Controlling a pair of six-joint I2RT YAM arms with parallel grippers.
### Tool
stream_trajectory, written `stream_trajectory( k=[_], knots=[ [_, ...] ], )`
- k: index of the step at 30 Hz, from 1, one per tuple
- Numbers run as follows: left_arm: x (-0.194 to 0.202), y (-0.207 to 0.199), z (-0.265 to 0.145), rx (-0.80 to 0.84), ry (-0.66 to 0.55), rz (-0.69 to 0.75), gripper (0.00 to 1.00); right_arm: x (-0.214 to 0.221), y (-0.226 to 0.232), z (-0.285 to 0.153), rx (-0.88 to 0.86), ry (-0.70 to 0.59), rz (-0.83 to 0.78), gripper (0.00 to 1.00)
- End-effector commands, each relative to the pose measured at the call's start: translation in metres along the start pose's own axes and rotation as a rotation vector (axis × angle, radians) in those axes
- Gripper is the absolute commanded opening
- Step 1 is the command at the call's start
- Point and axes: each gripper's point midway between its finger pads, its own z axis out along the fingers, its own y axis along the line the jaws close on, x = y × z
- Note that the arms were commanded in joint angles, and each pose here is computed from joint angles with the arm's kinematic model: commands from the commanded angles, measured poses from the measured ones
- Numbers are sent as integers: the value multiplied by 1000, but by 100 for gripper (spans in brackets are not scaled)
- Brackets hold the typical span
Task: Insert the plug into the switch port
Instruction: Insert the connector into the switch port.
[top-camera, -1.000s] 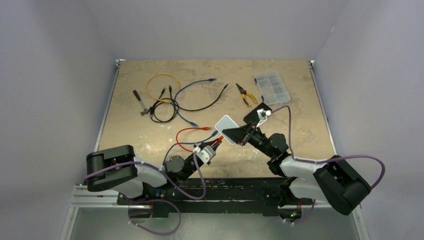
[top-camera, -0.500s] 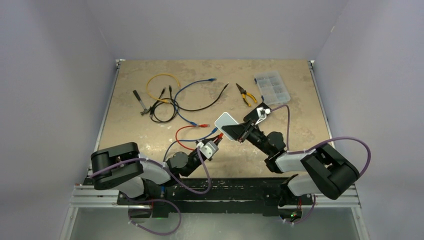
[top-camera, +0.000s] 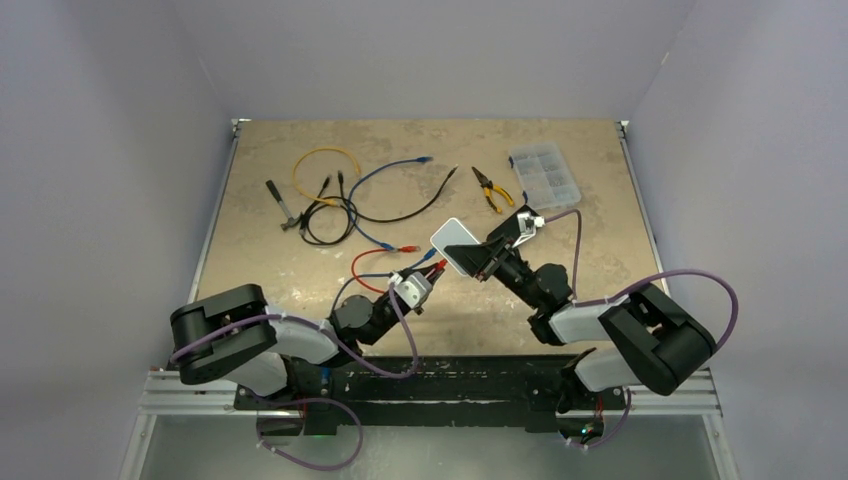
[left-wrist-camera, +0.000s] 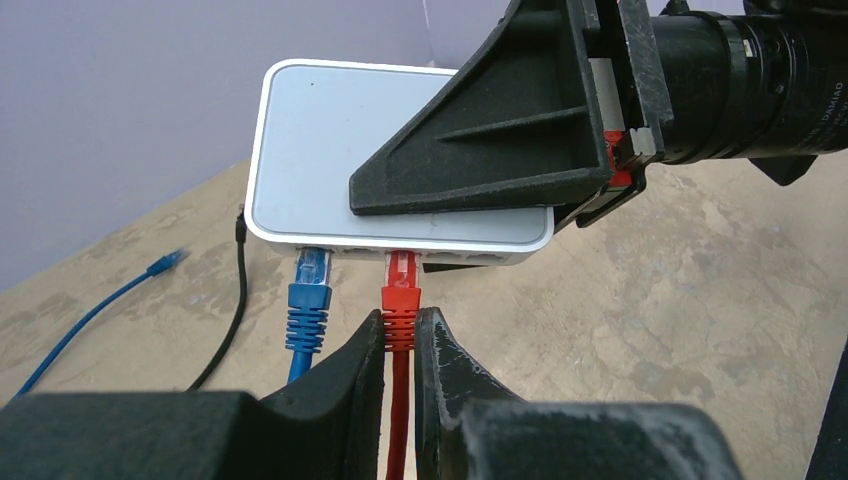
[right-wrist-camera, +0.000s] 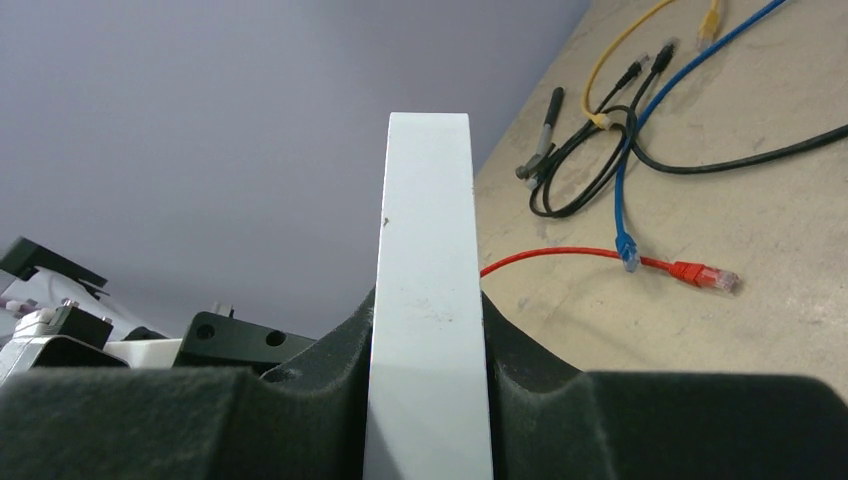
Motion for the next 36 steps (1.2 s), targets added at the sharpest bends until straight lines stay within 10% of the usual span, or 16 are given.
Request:
stream_trajectory(
  k=[1,9,20,36],
  knots=[
    [-105,22,15,-45,-357,-123,0,66,7,-17,-61,292,55,0],
    [-104,-28,24,72,-335,-99,0,62,9,-6,-67,292,38,0],
    [-118,36,14,-76,-374,-101,0,75,1,-19,-37,338,41,0],
    [-115,4,26,-8,-376,-134,0,75,2,-18,-42,323,44,0]
  ],
)
